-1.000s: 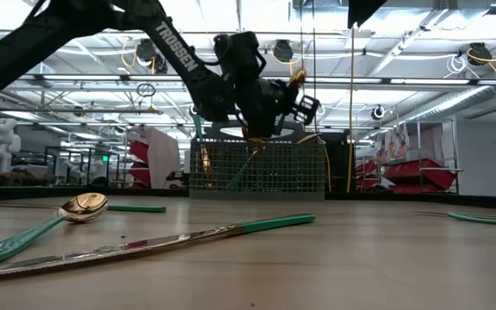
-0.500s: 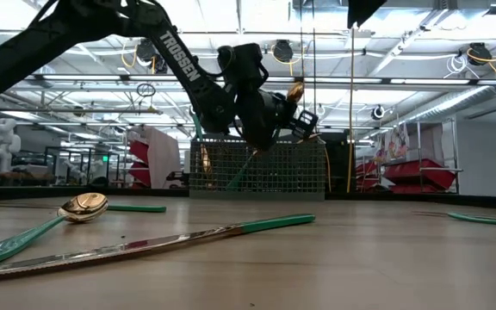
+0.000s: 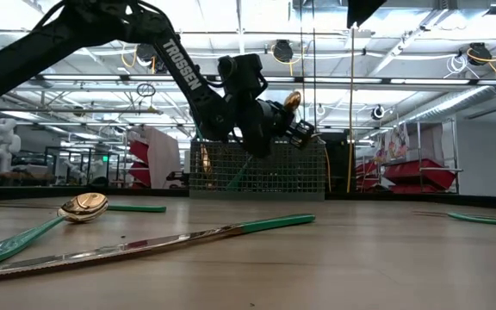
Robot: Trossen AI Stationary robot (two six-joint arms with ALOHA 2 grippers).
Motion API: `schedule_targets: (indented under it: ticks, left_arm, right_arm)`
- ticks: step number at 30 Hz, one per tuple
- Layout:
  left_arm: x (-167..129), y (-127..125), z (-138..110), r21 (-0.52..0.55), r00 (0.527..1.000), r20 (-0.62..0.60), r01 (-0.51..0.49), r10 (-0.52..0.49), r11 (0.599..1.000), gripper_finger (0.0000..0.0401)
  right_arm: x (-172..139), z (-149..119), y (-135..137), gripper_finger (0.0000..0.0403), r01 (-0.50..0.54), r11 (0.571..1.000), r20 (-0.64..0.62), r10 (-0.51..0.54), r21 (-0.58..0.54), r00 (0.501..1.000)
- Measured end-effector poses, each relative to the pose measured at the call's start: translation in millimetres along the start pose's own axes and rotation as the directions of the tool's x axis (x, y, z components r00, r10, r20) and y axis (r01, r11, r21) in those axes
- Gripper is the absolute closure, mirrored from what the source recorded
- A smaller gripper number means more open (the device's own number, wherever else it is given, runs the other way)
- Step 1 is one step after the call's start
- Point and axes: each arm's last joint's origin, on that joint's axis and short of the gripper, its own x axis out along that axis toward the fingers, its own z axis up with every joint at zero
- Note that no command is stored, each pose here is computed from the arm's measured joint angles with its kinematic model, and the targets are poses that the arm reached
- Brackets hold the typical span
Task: Sort silverware
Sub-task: Put the green spoon into the gray silverware organizer, then put the green knife into the gray silverware organizer
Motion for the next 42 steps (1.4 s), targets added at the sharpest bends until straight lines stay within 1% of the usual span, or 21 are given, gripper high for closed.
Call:
schedule_targets:
  ticks: [4,8,15,20,23,26,28,30,31,32,33,34,35,36,38,40,41,42]
  left_arm:
    - [-1.9,1.6,-1.7,0.029,1.000,-0.010,-0.011,0.011,1.000,0.0359]
    - [-0.9,0.4,-1.4,0.080,1.000,-0.013,-0.005,0.006,0.997,0.0326]
    - [-1.5,-0.2,-2.9,0.086,1.000,-0.022,0.004,-0.002,0.996,0.0279]
    - [-1.3,-0.7,-3.0,0.100,1.000,-0.023,0.008,-0.006,0.995,0.0260]
    - [-0.4,-5.4,-5.6,0.076,0.998,-0.050,0.044,-0.040,0.996,0.0252]
    - [2.1,-11.9,-6.8,0.074,0.994,-0.073,0.085,-0.080,0.994,0.0243]
    - [3.4,-17.5,-9.5,0.080,0.986,-0.132,0.109,-0.098,0.991,0.0238]
    - [3.0,-23.5,-15.5,0.103,0.961,-0.262,0.124,-0.093,0.987,0.0235]
    - [2.3,-24.8,-18.7,0.126,0.942,-0.326,0.122,-0.075,0.984,0.0234]
    - [2.4,-26.0,-23.7,0.140,0.922,-0.387,0.098,-0.037,0.985,0.0234]
    - [2.4,-28.7,-30.9,0.148,0.891,-0.454,0.066,0.008,0.987,0.0234]
    - [1.7,-31.0,-37.9,0.151,0.846,-0.530,0.034,0.052,0.988,0.0234]
    - [1.7,-35.8,-47.9,0.150,0.789,-0.610,0.026,0.072,0.988,0.0234]
    - [1.0,-41.7,-58.7,0.169,0.720,-0.686,0.017,0.105,0.985,0.0234]
    - [-2.1,-54.7,-77.3,0.240,0.545,-0.819,0.041,0.179,0.970,0.0234]
    - [-5.0,-68.3,-92.4,0.297,0.378,-0.896,0.114,0.235,0.948,0.0234]
    - [-5.6,-76.4,-99.4,0.312,0.302,-0.917,0.142,0.259,0.939,0.0234]
    - [-5.8,-83.9,-105.3,0.324,0.240,-0.929,0.165,0.281,0.931,0.0234]
  right_arm:
    - [0.0,0.0,0.0,0.0193,0.000,1.000,0.000,0.000,0.000,1.000]
    - [0.0,0.0,0.0,0.0193,0.000,1.000,0.000,0.000,0.001,1.000]
    - [0.0,0.1,0.0,0.0193,0.000,1.000,0.001,0.000,0.001,1.000]
    - [0.0,0.1,0.0,0.0193,0.000,1.000,0.001,0.000,0.001,1.000]
    - [0.0,0.1,0.0,0.0193,0.000,1.000,0.001,0.000,0.001,1.000]
    - [0.0,0.2,0.1,0.0193,-0.001,1.000,0.002,0.001,0.001,1.000]
    - [0.0,0.2,0.1,0.0193,-0.002,1.000,0.002,0.002,0.001,1.000]
    - [0.0,0.2,0.6,0.0193,-0.019,1.000,0.003,0.019,0.001,1.000]
    - [0.0,0.2,1.0,0.0193,-0.034,0.999,0.005,0.034,0.001,0.999]
    - [0.0,0.3,1.3,0.0193,-0.046,0.999,0.006,0.046,0.001,0.999]
    - [-0.1,0.3,1.6,0.0193,-0.054,0.999,0.006,0.054,0.001,0.999]
    - [-0.1,0.3,1.7,0.0193,-0.056,0.998,0.007,0.056,0.001,0.998]
    - [-0.1,0.3,1.7,0.0193,-0.057,0.998,0.006,0.057,0.001,0.998]
    - [-0.1,0.3,1.8,0.0193,-0.060,0.998,0.007,0.060,0.001,0.998]
    - [-0.2,0.4,2.6,0.0193,-0.087,0.996,0.009,0.087,0.001,0.996]
    - [-0.2,0.4,3.4,0.0193,-0.115,0.993,0.012,0.115,0.000,0.993]
    - [-0.3,0.5,3.8,0.0193,-0.127,0.992,0.013,0.127,0.000,0.992]
    - [-0.3,0.5,4.0,0.0193,-0.137,0.991,0.014,0.137,0.000,0.991]
